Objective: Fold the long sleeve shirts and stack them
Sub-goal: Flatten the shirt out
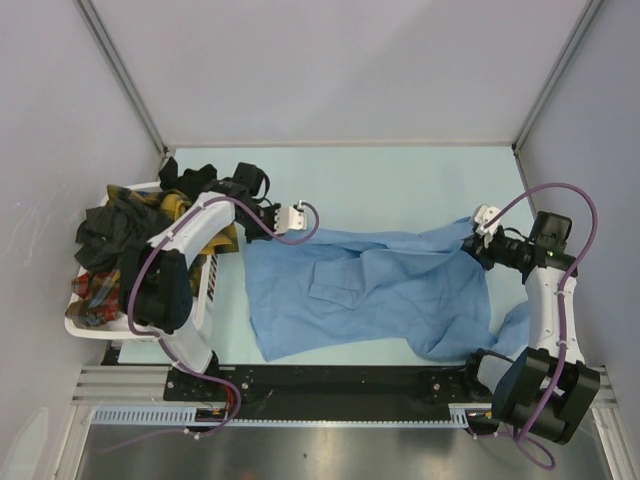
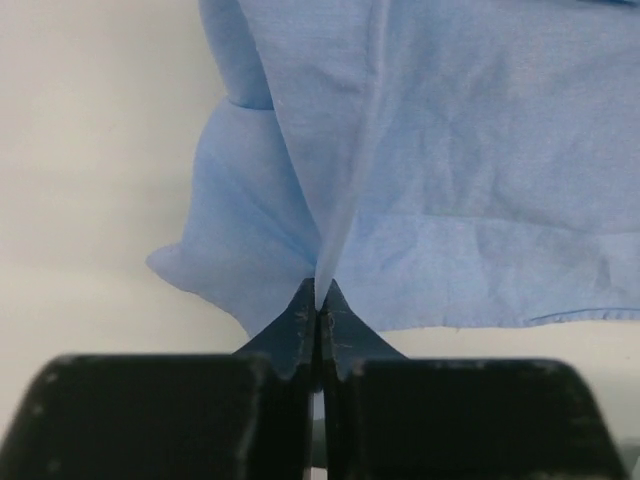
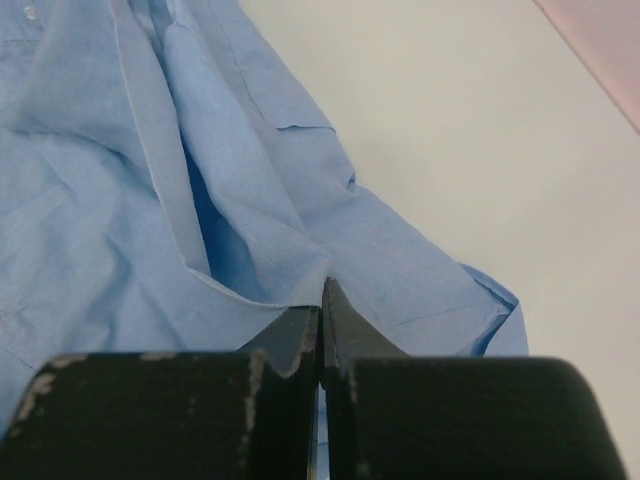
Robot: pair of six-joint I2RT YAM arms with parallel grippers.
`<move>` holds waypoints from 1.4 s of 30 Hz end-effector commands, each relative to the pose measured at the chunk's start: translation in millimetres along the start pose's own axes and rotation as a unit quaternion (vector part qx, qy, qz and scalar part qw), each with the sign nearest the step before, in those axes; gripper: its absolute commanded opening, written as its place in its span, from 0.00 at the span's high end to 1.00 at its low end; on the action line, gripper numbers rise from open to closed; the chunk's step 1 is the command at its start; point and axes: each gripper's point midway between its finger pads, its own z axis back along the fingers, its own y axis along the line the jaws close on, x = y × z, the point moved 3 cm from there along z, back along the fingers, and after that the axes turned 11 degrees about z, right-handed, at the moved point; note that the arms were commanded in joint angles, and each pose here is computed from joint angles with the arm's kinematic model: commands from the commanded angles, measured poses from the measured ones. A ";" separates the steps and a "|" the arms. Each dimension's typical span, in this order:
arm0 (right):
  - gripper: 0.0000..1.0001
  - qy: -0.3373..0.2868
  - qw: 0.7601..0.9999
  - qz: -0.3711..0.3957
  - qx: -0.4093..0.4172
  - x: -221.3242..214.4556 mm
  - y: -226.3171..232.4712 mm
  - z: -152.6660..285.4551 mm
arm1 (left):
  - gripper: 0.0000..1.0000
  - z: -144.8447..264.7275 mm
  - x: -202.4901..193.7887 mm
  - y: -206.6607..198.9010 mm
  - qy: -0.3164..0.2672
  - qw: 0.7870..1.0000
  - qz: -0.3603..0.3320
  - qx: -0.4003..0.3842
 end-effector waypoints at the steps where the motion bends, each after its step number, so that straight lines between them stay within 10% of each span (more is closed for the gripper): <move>1: 1.00 -0.021 0.998 0.002 -0.051 22.5 -34.9 6.7 | 1.00 42.0 22.4 2.0 -0.046 0.996 0.040 0.058; 5: 1.00 -0.046 0.989 0.009 -0.137 52.7 -94.0 17.4 | 1.00 86.2 44.2 44.5 -0.077 0.972 0.105 0.195; 13: 1.00 -0.110 0.956 -0.034 -0.270 123.3 -204.7 49.7 | 1.00 223.1 102.4 115.0 -0.211 0.838 0.245 0.440; 24: 1.00 -0.147 0.900 0.066 -0.404 245.4 -224.2 141.9 | 1.00 380.0 153.4 50.8 -0.353 0.745 0.195 0.532; 33: 1.00 -0.189 0.718 0.178 -0.646 375.7 -157.8 283.5 | 1.00 473.8 166.4 -65.0 -0.481 0.691 0.120 0.526; 42: 1.00 -0.250 0.607 0.279 -0.701 472.6 -117.3 351.6 | 1.00 573.7 166.1 -111.2 -0.573 0.594 0.104 0.555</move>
